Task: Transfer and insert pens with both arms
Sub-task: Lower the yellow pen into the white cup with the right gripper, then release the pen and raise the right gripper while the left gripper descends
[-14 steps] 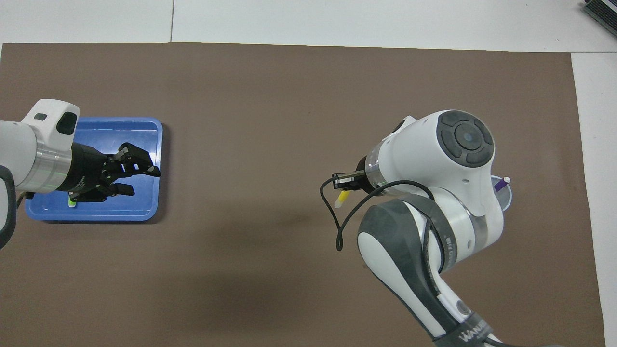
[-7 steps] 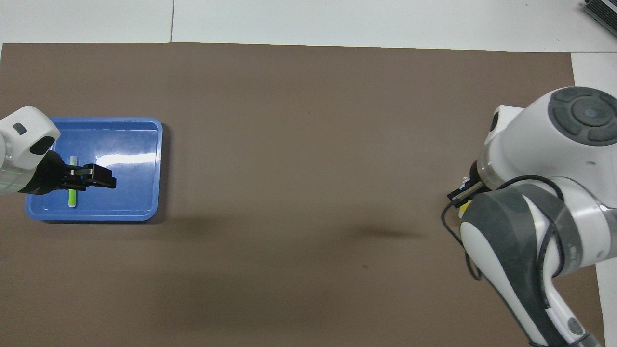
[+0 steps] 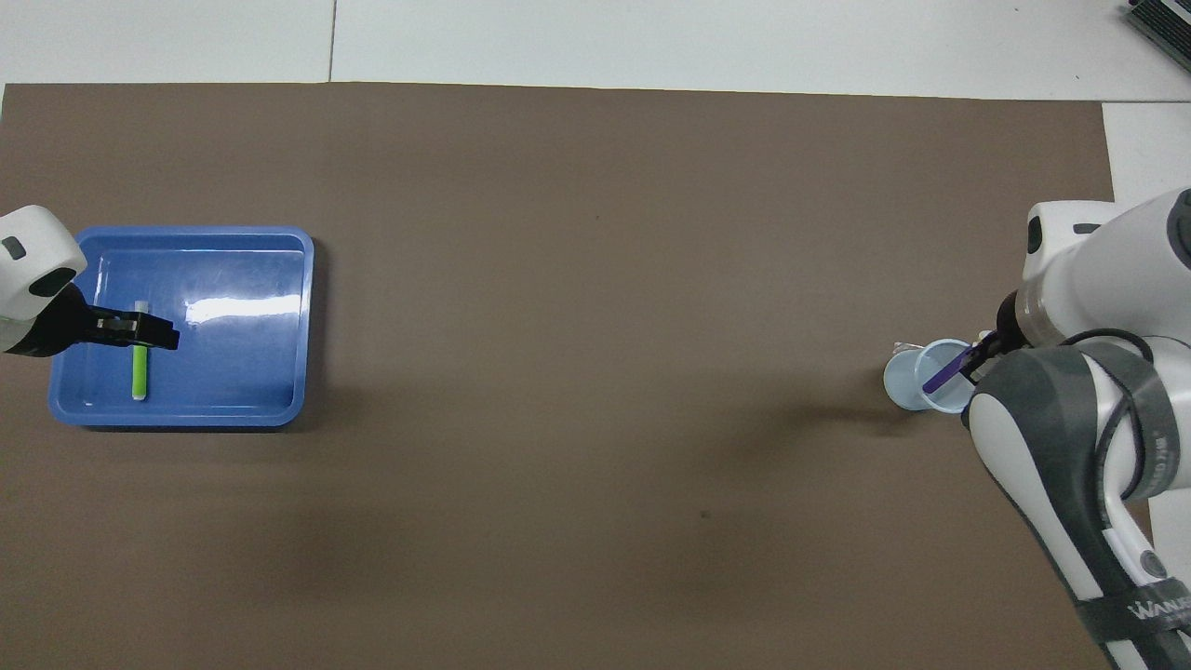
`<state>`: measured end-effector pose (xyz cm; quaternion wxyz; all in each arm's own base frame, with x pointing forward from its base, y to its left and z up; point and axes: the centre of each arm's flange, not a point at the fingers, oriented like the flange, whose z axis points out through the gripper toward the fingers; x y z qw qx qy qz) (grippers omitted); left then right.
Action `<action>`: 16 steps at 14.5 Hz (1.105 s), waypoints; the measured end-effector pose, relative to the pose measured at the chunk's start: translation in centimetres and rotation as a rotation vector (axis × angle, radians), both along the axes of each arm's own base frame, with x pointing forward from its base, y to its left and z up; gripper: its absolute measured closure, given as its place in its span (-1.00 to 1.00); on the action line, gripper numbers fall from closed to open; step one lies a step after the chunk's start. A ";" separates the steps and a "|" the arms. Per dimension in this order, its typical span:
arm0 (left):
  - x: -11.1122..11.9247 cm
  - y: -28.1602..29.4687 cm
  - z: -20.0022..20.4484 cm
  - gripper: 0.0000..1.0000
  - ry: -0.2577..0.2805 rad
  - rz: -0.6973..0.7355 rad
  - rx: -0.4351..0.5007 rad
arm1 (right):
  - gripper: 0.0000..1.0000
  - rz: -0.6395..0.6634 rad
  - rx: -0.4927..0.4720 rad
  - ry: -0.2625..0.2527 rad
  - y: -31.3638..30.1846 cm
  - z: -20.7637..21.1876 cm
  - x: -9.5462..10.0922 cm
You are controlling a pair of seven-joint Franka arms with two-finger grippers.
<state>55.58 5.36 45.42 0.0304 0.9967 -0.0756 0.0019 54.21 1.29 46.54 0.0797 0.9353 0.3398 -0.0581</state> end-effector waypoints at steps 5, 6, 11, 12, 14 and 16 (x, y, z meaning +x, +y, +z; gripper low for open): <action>0.9 3.9 -1.8 -0.40 -0.040 -0.063 0.055 | 0.62 -0.008 0.006 -0.038 0.5 -1.1 0.1; 1.2 4.5 -2.5 -0.40 -0.047 -0.072 0.060 | 0.62 -0.012 0.008 -0.044 0.5 -1.6 0.0; 2.5 7.1 -6.8 -0.37 -0.070 -0.071 0.065 | 0.41 -0.017 0.014 -0.060 0.7 -3.5 -0.4; 2.7 7.5 -7.6 -0.39 -0.077 -0.072 0.067 | 0.22 -0.017 0.014 -0.062 0.7 -3.4 -0.4; 3.1 8.4 -9.1 -0.33 -0.091 -0.081 0.069 | -0.23 -0.039 0.028 -0.073 1.0 -2.6 -0.5; 3.4 8.9 -10.4 -0.32 -0.099 -0.082 0.071 | -0.63 -0.143 0.101 -0.062 2.2 -1.2 -0.9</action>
